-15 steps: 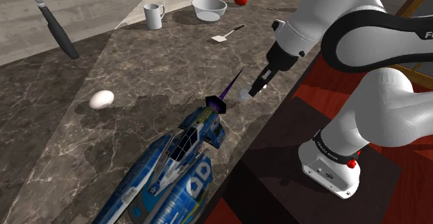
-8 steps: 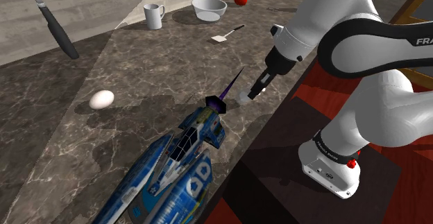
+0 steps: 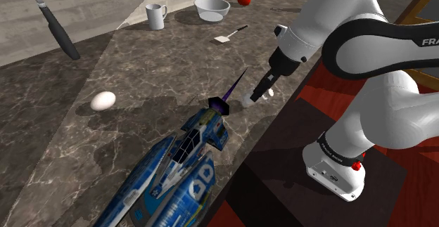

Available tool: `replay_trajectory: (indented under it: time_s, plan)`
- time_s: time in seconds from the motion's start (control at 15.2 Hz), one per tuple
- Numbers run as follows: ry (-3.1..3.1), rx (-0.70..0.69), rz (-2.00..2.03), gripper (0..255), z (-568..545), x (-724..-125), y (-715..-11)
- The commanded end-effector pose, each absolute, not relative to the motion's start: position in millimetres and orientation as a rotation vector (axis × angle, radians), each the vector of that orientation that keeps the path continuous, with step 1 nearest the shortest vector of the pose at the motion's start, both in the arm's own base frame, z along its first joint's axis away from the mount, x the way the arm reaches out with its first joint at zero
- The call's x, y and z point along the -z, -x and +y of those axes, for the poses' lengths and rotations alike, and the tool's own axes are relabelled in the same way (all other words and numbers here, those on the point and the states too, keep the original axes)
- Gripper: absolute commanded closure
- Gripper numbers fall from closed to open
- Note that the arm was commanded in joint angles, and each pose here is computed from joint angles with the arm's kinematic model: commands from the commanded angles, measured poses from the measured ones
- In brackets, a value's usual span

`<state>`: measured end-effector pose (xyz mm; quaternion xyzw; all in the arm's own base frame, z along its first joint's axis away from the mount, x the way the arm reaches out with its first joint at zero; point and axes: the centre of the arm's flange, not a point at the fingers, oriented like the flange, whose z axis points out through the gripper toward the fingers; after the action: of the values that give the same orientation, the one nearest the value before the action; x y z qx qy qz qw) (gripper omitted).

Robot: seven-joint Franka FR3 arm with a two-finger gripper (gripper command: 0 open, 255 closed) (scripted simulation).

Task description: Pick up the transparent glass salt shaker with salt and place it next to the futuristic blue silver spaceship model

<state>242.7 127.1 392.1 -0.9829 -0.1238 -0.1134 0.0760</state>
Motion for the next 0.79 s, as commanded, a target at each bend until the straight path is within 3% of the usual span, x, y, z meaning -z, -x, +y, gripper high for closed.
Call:
replay_trajectory:
  time_s: [0.0, 0.2, 0.73]
  plan:
    - [2.947, 0.34, -0.371, 0, 125, -405, -240]
    - [2.947, 0.34, -0.371, 0, 118, -440, -232]
    - [2.947, 0.34, -0.371, 0, 118, -440, -232]
